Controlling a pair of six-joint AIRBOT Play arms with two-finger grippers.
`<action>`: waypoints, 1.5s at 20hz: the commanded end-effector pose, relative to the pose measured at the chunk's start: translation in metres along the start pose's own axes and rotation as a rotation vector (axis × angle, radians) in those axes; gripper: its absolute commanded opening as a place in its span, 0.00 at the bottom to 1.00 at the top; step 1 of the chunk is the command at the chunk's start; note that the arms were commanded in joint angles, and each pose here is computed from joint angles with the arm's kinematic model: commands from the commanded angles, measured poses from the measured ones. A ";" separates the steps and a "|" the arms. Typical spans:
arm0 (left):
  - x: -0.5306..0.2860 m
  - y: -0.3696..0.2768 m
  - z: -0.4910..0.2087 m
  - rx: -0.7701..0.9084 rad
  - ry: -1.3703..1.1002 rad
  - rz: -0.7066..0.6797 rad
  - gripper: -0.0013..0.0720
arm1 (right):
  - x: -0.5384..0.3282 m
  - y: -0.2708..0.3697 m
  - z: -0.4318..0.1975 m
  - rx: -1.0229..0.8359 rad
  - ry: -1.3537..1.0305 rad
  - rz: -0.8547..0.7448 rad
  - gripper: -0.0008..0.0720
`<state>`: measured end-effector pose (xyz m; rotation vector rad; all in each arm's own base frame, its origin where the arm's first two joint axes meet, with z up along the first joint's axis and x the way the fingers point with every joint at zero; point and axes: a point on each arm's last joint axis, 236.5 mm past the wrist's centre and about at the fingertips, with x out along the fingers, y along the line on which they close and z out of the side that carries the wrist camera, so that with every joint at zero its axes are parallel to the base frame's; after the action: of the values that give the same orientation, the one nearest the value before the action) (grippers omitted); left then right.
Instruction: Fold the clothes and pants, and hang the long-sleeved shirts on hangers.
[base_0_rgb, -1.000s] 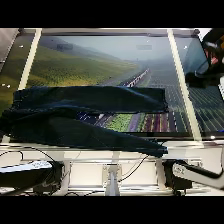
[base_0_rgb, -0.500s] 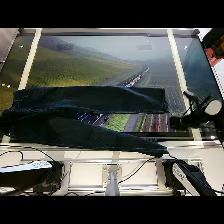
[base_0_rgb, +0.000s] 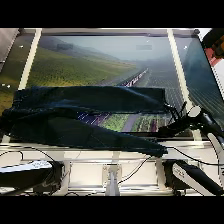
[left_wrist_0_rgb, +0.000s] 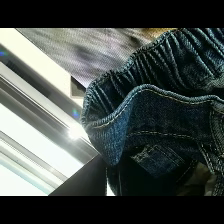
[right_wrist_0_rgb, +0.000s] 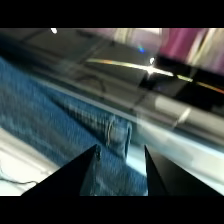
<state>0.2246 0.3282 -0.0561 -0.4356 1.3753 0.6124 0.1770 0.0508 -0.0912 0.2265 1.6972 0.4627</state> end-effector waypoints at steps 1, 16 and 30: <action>0.000 -0.001 0.000 -0.002 -0.001 -0.005 0.08 | 0.006 -0.001 0.006 -0.004 -0.013 0.012 0.47; 0.000 -0.002 0.000 -0.003 0.002 -0.007 0.08 | 0.026 0.019 -0.011 0.091 0.063 0.133 0.51; 0.000 -0.002 -0.002 -0.003 0.009 -0.009 0.08 | 0.034 0.021 0.029 0.161 -0.062 0.184 0.05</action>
<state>0.2244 0.3255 -0.0565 -0.4465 1.3796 0.6063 0.1798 0.0830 -0.1185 0.4696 1.7239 0.4599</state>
